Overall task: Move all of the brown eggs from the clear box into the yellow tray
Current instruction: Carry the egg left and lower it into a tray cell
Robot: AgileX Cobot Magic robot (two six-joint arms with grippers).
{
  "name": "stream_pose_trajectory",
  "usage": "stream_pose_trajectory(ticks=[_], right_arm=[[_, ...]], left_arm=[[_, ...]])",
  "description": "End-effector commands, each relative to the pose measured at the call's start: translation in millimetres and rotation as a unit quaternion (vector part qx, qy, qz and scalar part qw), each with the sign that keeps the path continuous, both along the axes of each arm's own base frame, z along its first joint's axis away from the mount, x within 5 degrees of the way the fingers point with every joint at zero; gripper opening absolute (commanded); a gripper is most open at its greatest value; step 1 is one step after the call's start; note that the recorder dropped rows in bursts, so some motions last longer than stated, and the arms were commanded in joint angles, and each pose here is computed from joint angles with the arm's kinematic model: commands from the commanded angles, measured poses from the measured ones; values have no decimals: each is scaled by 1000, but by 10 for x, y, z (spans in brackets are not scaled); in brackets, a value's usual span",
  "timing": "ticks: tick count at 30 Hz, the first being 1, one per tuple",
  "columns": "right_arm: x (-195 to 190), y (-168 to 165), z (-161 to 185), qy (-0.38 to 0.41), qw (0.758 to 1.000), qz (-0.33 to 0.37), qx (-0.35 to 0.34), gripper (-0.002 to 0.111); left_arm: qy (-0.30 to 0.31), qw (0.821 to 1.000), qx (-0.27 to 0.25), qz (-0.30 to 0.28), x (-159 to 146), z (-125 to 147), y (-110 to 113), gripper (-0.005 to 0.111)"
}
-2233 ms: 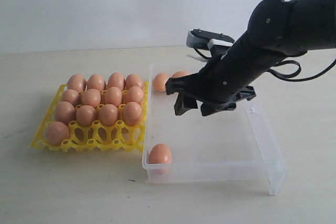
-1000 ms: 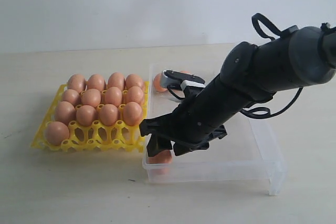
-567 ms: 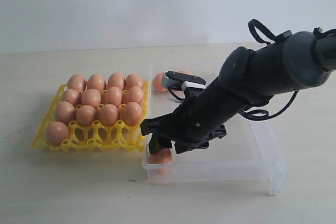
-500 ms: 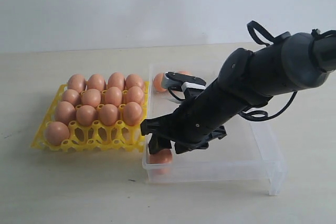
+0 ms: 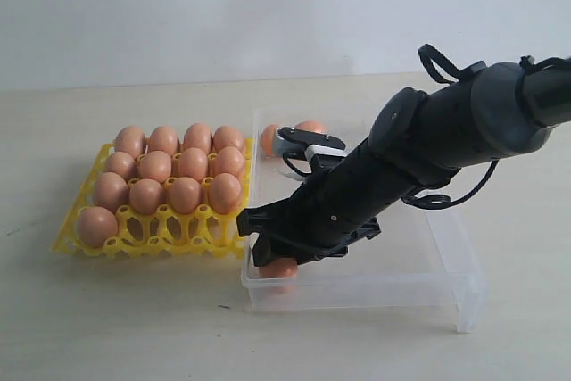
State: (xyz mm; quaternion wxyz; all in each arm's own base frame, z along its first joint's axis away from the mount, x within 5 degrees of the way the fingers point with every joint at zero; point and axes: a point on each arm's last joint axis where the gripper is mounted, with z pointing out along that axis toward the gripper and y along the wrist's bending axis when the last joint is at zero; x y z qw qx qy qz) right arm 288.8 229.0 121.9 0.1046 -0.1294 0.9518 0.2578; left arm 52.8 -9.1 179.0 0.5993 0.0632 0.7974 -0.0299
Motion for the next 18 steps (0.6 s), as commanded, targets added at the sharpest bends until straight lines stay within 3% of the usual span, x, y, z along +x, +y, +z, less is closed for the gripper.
stream_pose_trajectory(ticks=[1,9,14,18], right_arm=[[-4,20,13,-18,999,26,13,0],[121,-21,336,-119,993,-13,20,0],[158,-28,847,-254,965,-64,30,0],[6,250,924,-325,943,-67,26,0]], left_arm=[[-9,1000,0,-1,-2,23,0,0],[-9,1000,0,-1,-2,23,0,0],[-9,1000,0,-1,-2,23,0,0],[-9,1000,0,-1,-2,23,0,0]])
